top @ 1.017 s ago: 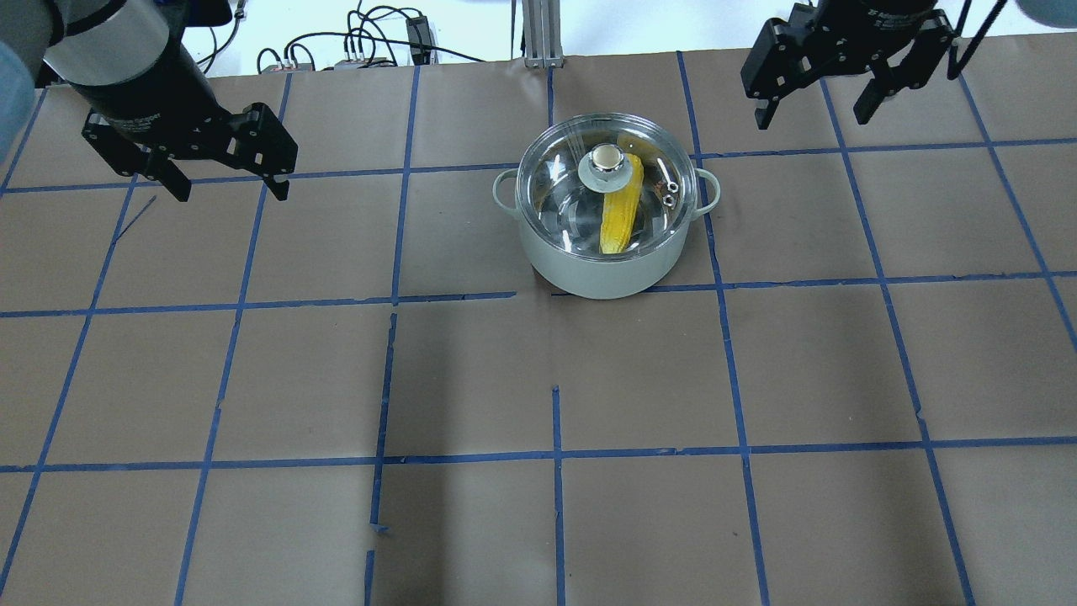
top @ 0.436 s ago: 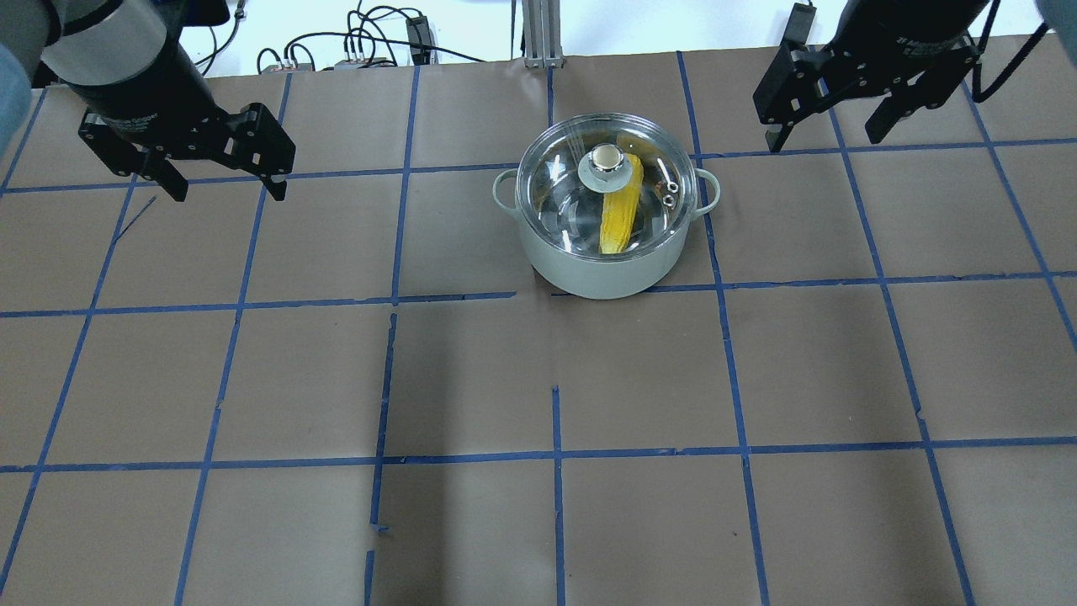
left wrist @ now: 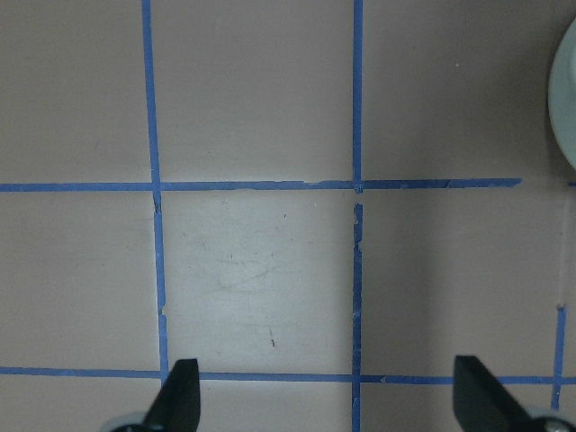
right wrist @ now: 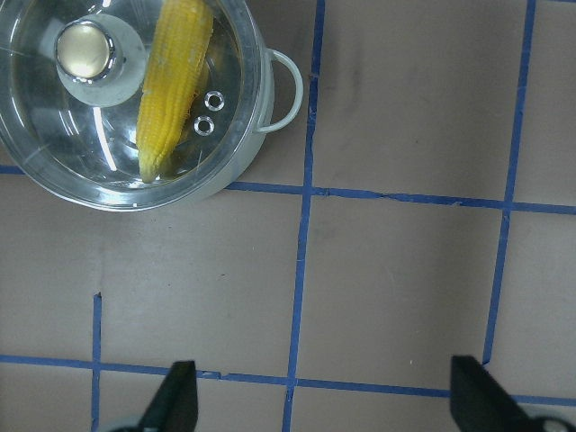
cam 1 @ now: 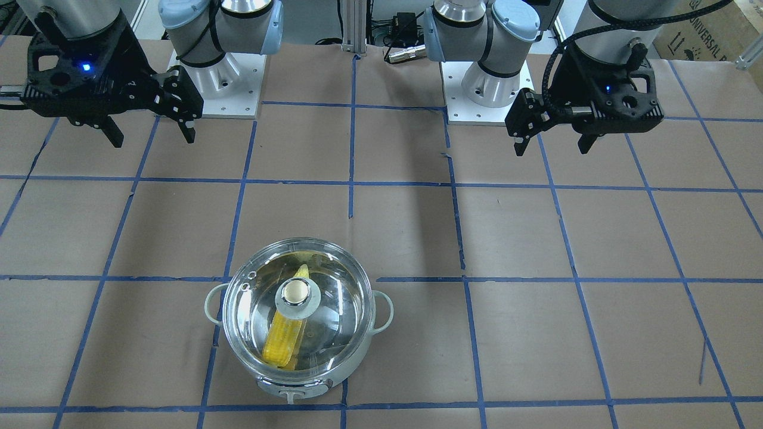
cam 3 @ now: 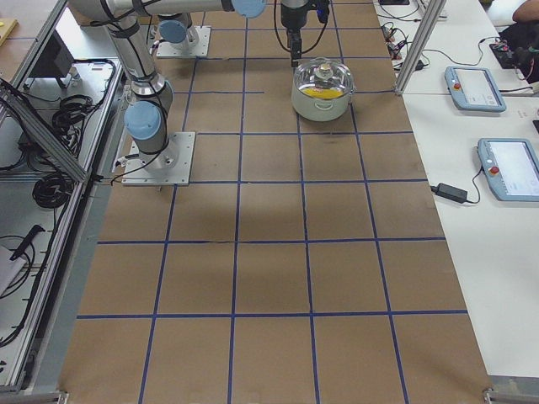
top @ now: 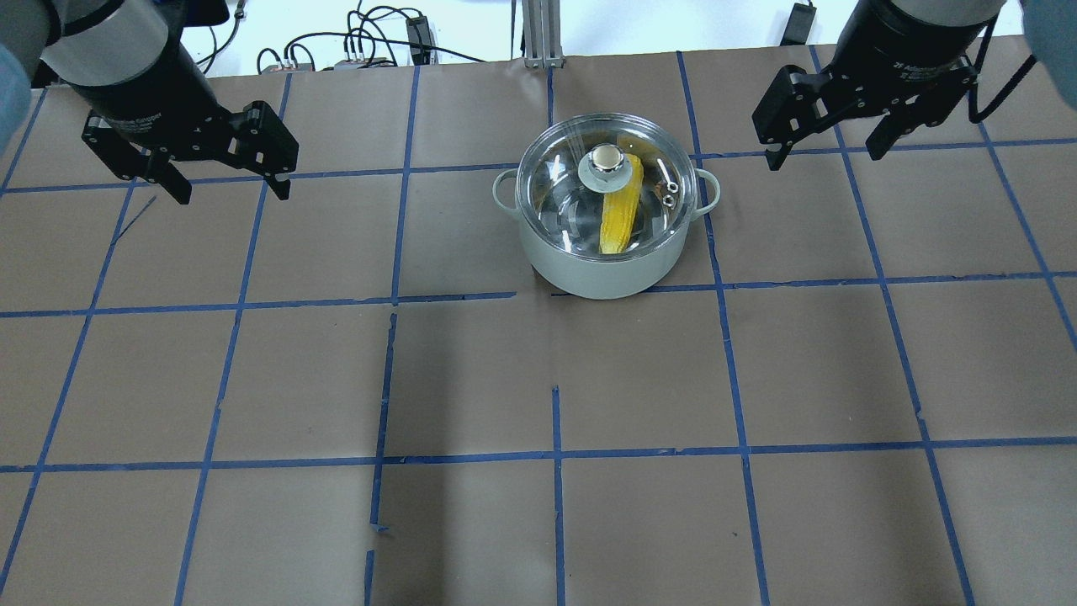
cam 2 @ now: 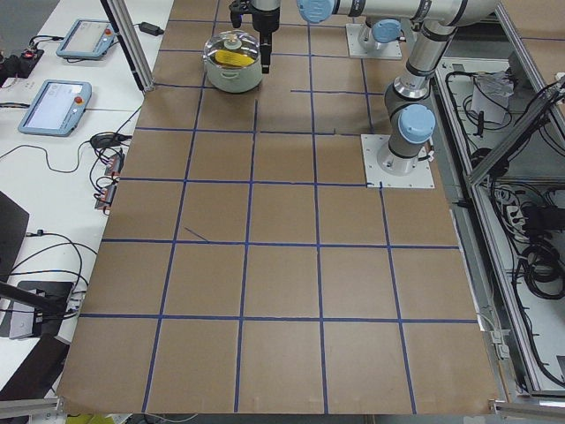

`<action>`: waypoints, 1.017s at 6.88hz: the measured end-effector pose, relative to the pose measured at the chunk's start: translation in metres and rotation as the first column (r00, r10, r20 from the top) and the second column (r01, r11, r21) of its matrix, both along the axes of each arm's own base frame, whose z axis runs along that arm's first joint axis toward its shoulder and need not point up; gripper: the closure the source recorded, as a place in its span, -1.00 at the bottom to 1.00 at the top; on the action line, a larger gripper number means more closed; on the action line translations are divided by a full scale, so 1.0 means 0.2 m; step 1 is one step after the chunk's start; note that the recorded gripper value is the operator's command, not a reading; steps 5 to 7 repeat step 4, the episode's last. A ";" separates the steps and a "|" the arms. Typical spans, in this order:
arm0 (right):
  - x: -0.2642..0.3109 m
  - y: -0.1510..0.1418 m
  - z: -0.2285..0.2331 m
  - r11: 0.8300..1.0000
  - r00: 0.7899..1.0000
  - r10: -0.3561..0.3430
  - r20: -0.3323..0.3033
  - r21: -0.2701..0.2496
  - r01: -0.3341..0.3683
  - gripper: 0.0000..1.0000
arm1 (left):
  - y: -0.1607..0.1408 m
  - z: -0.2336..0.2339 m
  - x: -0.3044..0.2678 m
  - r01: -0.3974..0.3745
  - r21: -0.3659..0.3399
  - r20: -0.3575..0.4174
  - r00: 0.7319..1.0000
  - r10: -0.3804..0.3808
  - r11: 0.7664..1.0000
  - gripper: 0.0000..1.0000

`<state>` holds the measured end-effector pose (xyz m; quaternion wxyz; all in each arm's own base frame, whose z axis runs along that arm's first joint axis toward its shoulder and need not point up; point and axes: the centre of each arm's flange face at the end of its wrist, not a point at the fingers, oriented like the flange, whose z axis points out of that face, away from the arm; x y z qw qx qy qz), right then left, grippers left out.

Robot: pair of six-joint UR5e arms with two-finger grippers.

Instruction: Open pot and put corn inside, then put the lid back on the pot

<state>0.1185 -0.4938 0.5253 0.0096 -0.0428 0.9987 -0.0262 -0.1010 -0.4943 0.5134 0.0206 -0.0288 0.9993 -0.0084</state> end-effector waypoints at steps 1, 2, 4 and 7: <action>0.00 0.00 0.00 1.000 1.000 0.001 -0.005 -0.001 -0.001 -0.98 | 0.01 0.01 0.00 -0.022 0.026 -0.007 1.000 0.022 0.999 -1.00; -0.01 0.00 0.00 1.000 1.000 0.002 -0.012 -0.003 -0.002 -0.98 | 0.03 0.01 0.00 -0.030 0.052 -0.009 1.000 0.030 0.998 -1.00; -0.01 0.02 0.01 1.000 1.000 0.002 -0.018 -0.004 -0.002 -0.98 | 0.03 0.00 -0.01 -0.029 0.068 -0.013 0.999 0.030 0.997 -1.00; -0.01 0.02 0.01 1.000 1.000 0.002 -0.018 -0.004 -0.002 -0.98 | 0.03 0.00 -0.01 -0.029 0.068 -0.013 0.999 0.030 0.997 -1.00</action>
